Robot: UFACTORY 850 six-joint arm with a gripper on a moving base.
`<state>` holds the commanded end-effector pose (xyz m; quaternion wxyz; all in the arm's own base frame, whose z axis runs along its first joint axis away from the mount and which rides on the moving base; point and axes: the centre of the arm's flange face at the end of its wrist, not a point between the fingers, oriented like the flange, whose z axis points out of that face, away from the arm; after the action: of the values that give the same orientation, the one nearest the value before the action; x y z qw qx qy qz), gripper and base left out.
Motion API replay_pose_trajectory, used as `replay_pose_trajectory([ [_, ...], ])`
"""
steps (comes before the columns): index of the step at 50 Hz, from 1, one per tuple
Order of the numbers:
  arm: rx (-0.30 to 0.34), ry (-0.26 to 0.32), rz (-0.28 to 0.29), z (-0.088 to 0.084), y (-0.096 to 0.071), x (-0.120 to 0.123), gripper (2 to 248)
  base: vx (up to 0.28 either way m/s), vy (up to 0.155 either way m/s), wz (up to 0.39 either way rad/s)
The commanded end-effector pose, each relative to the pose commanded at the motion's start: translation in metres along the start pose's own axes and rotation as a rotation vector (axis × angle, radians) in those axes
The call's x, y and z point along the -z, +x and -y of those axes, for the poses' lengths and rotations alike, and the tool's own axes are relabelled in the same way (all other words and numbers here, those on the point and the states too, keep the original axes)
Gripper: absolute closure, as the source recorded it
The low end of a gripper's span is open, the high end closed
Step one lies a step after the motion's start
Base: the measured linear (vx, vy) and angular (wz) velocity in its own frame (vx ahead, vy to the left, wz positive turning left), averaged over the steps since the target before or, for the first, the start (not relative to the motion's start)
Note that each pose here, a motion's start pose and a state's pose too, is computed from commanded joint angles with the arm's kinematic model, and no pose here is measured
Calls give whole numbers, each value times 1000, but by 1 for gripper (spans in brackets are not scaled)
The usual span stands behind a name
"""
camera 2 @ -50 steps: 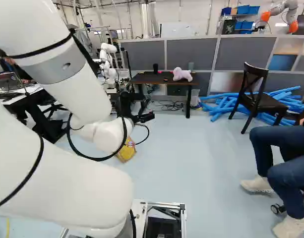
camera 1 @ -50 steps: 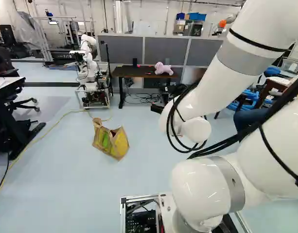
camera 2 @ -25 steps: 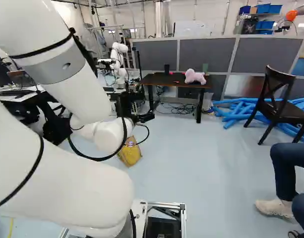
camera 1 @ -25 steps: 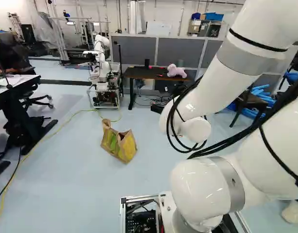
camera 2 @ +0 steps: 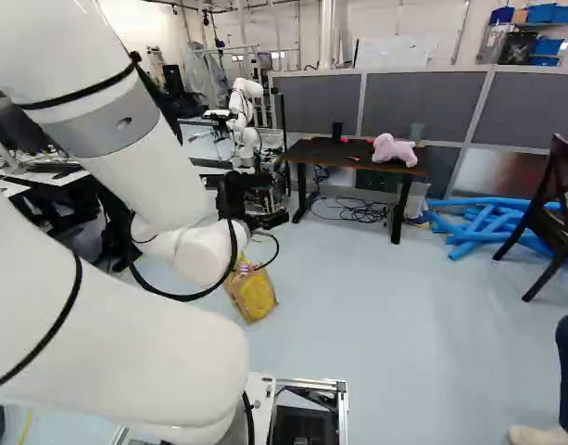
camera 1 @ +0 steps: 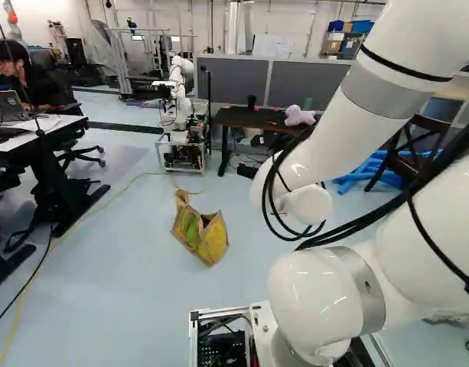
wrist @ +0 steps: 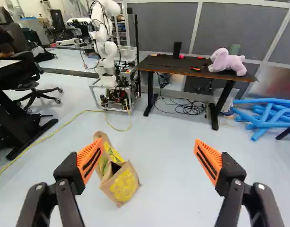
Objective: Pick up the bag on the ground and place it on the table
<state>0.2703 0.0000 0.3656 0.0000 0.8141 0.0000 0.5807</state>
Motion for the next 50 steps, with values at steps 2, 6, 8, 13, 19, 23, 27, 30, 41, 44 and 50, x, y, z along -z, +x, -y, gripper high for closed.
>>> replay_pose_trajectory([
  [2, 0, 0, 0, 0, 0, 0, 3, 189, 52, 227],
  [6, 0, 0, 0, 0, 0, 0, 3, 178, 45, 215],
  [8, 0, 0, 0, 0, 0, 0, 3, 199, 44, 214],
  [13, 0, 0, 0, 0, 0, 0, 3, 183, 47, 215],
  [19, 0, 0, 0, 0, 0, 0, 3, 189, 49, 219],
  [23, 0, 0, 0, 0, 0, 0, 3, 183, 48, 210],
  [27, 0, 0, 0, 0, 0, 0, 3, 185, 50, 214],
  [30, 0, 0, 0, 0, 0, 0, 3, 197, 45, 204],
  [41, 0, 0, 0, 0, 0, 0, 3, 187, 38, 171],
  [44, 0, 0, 0, 0, 0, 0, 3, 197, 43, 172],
  [50, 0, 0, 0, 0, 0, 0, 3, 201, 31, 134],
])
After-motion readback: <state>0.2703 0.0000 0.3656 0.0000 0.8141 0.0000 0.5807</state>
